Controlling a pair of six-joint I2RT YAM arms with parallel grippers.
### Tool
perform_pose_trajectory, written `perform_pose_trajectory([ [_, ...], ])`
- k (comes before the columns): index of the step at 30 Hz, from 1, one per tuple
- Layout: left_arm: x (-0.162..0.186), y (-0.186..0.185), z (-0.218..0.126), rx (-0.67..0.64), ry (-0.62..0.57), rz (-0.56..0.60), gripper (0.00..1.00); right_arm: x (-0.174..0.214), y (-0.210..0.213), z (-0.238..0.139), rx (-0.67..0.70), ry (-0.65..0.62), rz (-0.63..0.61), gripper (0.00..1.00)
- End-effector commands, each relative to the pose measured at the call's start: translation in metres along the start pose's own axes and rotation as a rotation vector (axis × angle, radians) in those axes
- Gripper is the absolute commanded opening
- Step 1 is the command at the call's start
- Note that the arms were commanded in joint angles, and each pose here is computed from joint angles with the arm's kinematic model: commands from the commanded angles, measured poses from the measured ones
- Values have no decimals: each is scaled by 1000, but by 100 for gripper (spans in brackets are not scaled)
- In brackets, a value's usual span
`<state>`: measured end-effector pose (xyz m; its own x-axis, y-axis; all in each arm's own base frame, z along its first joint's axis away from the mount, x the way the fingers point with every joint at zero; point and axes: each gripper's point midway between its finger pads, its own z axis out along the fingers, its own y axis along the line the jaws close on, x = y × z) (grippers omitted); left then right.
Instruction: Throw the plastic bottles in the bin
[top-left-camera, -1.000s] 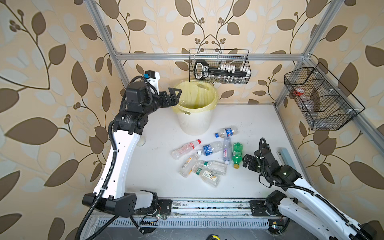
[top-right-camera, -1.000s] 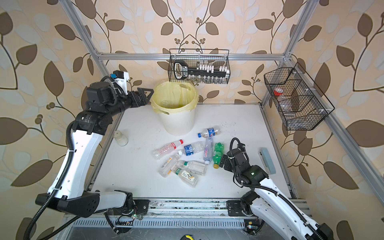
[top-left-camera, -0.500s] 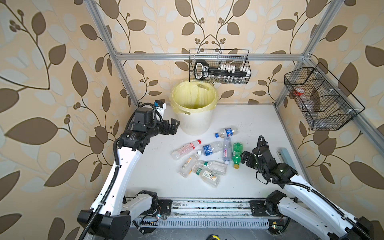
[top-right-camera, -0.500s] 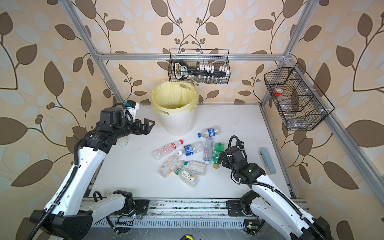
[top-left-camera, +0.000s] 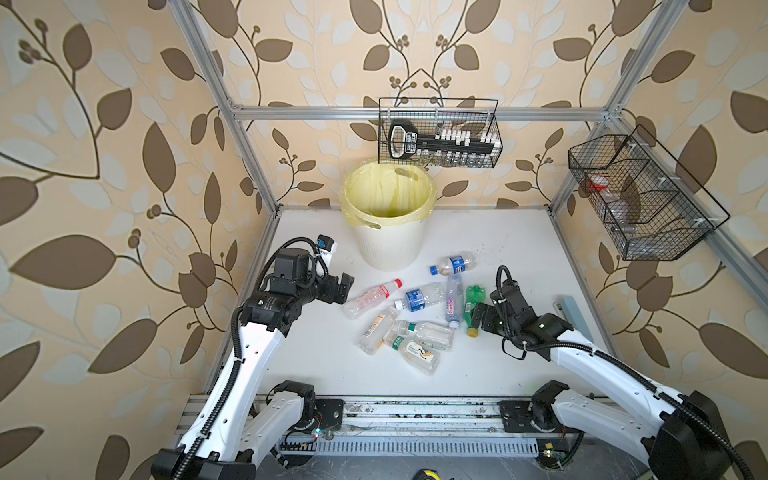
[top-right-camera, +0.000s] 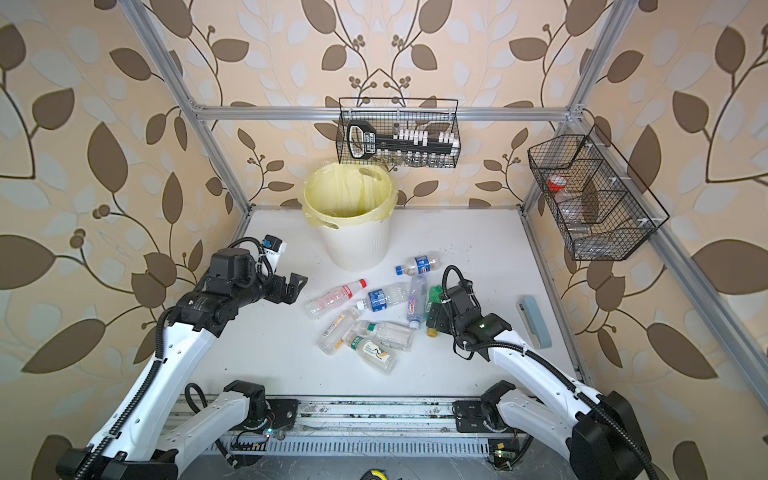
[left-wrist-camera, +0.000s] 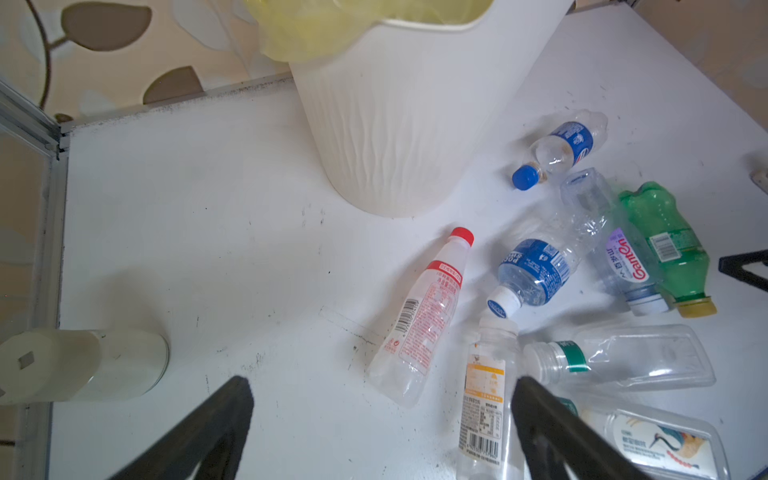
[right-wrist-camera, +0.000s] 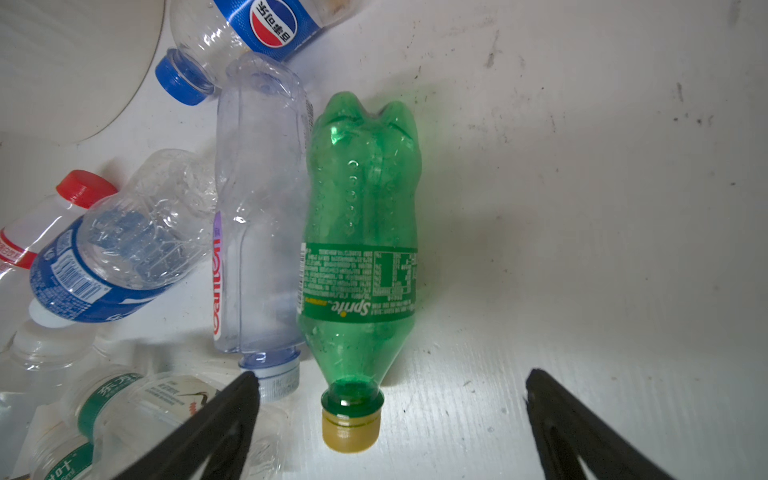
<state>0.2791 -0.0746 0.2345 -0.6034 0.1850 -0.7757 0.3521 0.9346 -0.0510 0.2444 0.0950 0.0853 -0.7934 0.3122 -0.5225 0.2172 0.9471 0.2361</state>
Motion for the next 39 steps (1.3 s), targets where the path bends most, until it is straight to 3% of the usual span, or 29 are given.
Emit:
perform_pose_trajectory([
  [1, 22, -6, 4, 46, 37, 59, 99, -6, 9, 2, -23, 4, -18, 99],
  [8, 41, -8, 8, 47, 14, 77, 99, -10, 11, 11, -17, 16, -26, 96],
  [13, 57, -10, 16, 103, 85, 50, 99, -16, 12, 19, -22, 22, -1, 92],
  [28, 62, -2, 14, 131, 94, 12, 99, -28, 23, 45, -17, 47, 0, 83],
  [36, 62, 1, 15, 132, 90, -6, 99, -26, 20, 58, -10, 74, 14, 64],
  [39, 62, 1, 14, 127, 81, -5, 99, -24, 17, 60, -7, 80, 21, 63],
])
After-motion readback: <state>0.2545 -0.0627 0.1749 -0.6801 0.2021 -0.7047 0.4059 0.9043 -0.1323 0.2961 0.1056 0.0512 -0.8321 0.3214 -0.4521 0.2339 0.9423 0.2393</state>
